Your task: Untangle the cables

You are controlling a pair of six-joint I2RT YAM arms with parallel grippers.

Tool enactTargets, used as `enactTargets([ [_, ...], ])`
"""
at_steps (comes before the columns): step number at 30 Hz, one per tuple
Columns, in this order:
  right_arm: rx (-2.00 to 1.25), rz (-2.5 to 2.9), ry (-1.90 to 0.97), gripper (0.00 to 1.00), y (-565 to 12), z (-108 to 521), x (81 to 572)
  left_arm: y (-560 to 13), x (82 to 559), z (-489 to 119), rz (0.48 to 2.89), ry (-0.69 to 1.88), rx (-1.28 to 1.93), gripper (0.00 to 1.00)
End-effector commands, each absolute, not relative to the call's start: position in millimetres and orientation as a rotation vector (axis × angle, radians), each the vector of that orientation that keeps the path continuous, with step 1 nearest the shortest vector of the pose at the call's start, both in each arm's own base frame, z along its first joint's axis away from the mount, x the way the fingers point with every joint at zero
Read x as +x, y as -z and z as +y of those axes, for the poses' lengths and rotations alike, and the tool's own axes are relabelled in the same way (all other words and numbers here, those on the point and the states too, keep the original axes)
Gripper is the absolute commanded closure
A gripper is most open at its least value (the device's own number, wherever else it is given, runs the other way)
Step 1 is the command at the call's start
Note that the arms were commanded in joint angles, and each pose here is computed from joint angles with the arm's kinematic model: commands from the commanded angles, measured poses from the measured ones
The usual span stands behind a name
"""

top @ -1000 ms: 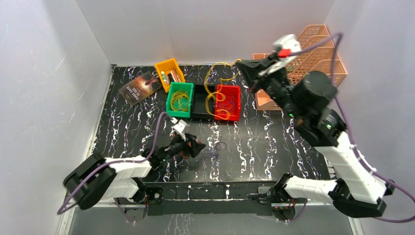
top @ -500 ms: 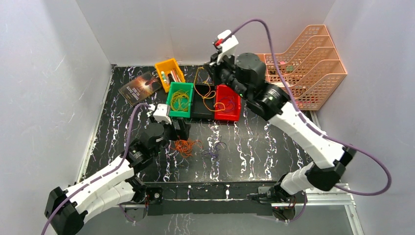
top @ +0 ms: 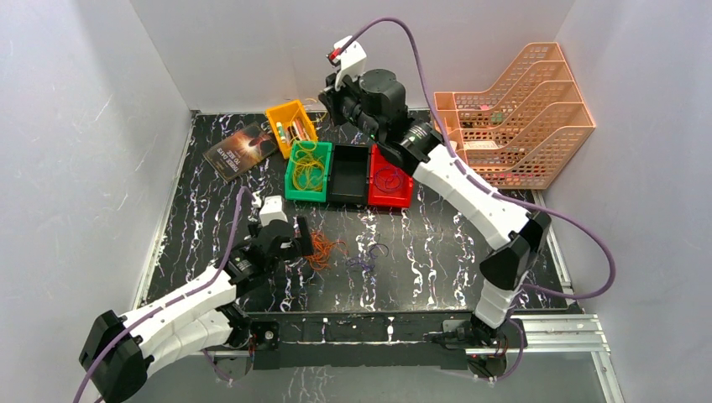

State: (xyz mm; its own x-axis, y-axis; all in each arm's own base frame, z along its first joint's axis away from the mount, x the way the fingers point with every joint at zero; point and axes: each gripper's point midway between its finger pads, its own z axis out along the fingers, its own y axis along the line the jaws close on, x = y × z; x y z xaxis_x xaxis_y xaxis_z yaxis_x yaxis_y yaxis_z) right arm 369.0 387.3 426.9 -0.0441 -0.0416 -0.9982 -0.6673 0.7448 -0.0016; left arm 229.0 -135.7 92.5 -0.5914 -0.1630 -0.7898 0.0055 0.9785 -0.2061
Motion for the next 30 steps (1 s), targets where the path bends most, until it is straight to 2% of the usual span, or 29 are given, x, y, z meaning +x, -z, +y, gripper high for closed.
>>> enactTargets([
  [1, -0.561, 1.431, -0.652, 1.00, -459, 409, 379, -85, 223, -128, 2.212, 0.220, -0.165, 0.02],
  [12, -0.566, 1.537, -0.661, 1.00, -390, 429, 426, -78, 224, -126, 2.270, 0.141, -0.179, 0.02],
  [22, -0.557, 1.512, -0.666, 1.00, -403, 426, 431, -91, 230, -127, 2.237, 0.165, -0.269, 0.02],
  [30, -0.572, 1.602, -0.671, 1.00, -359, 429, 436, -101, 230, -131, 2.213, 0.198, -0.174, 0.02],
])
